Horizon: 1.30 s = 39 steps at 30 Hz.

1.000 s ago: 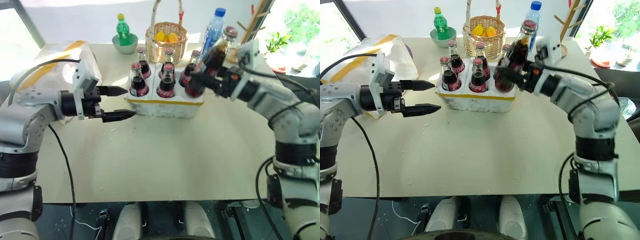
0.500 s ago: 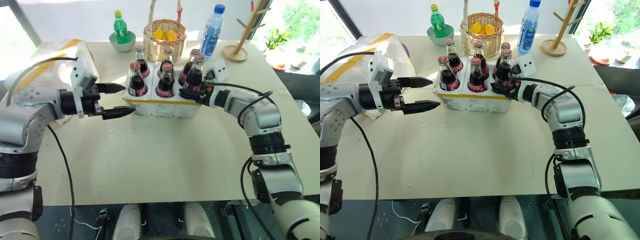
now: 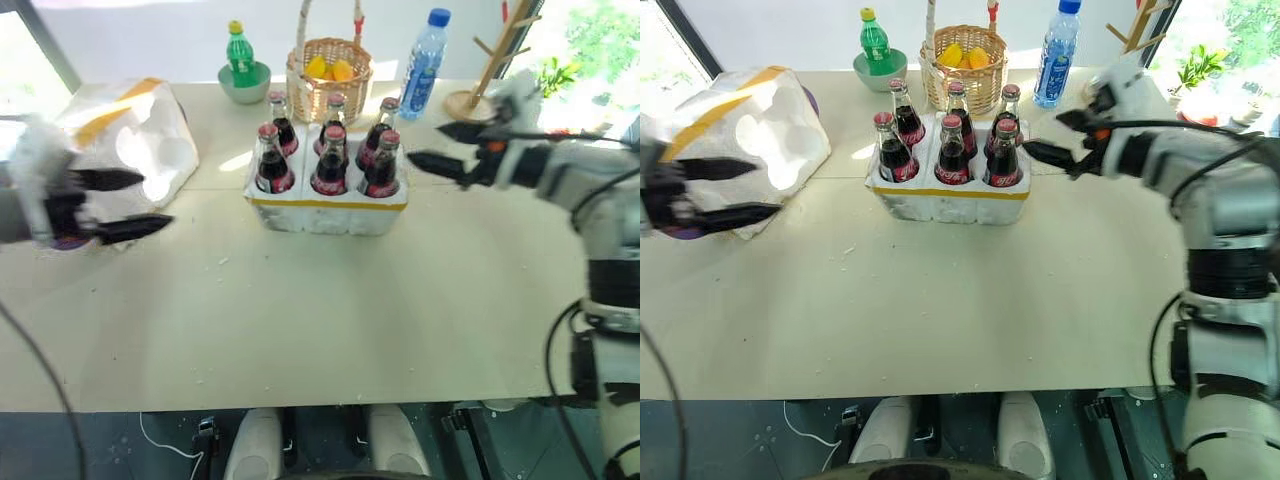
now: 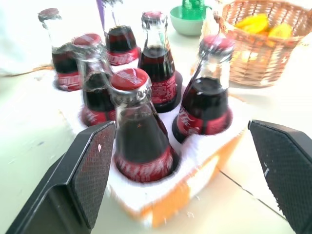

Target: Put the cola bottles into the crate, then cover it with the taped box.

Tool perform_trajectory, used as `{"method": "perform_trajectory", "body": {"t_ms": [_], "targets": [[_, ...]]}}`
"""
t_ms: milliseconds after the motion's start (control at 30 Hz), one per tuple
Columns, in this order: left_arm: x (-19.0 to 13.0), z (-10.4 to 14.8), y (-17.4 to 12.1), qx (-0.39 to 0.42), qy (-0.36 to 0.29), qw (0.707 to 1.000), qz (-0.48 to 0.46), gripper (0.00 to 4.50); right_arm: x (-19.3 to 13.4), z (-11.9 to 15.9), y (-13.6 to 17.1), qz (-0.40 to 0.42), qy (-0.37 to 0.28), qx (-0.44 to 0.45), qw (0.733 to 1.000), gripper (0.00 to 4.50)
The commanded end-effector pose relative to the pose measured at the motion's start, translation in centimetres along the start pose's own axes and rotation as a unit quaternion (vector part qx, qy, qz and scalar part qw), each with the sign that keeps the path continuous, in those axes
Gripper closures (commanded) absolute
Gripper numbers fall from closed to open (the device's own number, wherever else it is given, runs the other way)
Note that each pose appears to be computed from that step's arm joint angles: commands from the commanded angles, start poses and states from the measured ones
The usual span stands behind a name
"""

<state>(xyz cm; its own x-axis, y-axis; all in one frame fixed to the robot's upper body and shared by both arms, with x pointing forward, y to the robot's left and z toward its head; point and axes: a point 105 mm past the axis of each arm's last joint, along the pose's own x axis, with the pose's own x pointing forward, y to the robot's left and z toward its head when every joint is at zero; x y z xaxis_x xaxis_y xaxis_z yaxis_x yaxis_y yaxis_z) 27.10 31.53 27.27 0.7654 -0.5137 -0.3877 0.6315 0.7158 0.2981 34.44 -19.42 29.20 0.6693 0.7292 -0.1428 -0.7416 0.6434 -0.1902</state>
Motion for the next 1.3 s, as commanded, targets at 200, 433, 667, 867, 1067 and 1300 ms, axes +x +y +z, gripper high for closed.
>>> {"method": "perform_trajectory", "body": {"t_ms": [200, 433, 667, 867, 1067, 1300], "targets": [[-6.0, -4.7, 5.9, -0.002, 0.138, 0.987, 0.076, 0.0, -1.6, 3.3, 2.9, 0.103, -0.03, -0.067, 0.992, 0.07], [-2.2, -6.3, 8.6, -0.02, 0.181, 0.979, 0.09, 0.0, -1.5, 4.2, 6.0, 0.176, -0.049, -0.096, 0.979, 0.07], [0.5, -7.1, 8.9, -0.03, 0.219, 0.972, 0.082, 0.0, -2.0, 4.9, 6.3, 0.156, -0.058, -0.102, 0.981, 0.07], [1.6, -7.6, 8.9, -0.045, 0.219, 0.971, 0.084, 0.53, -2.4, 4.4, 6.1, 0.134, -0.054, -0.095, 0.985, 0.0], [1.6, -7.8, 9.0, -0.057, 0.214, 0.971, 0.094, 3.37, -2.7, 4.2, 6.2, 0.125, -0.054, -0.092, 0.986, 0.0], [1.2, -6.5, 10.0, 0.001, 0.208, 0.97, 0.124, 4.19, -2.9, 3.6, 5.7, 0.124, -0.043, -0.067, 0.989, 0.0]]}}
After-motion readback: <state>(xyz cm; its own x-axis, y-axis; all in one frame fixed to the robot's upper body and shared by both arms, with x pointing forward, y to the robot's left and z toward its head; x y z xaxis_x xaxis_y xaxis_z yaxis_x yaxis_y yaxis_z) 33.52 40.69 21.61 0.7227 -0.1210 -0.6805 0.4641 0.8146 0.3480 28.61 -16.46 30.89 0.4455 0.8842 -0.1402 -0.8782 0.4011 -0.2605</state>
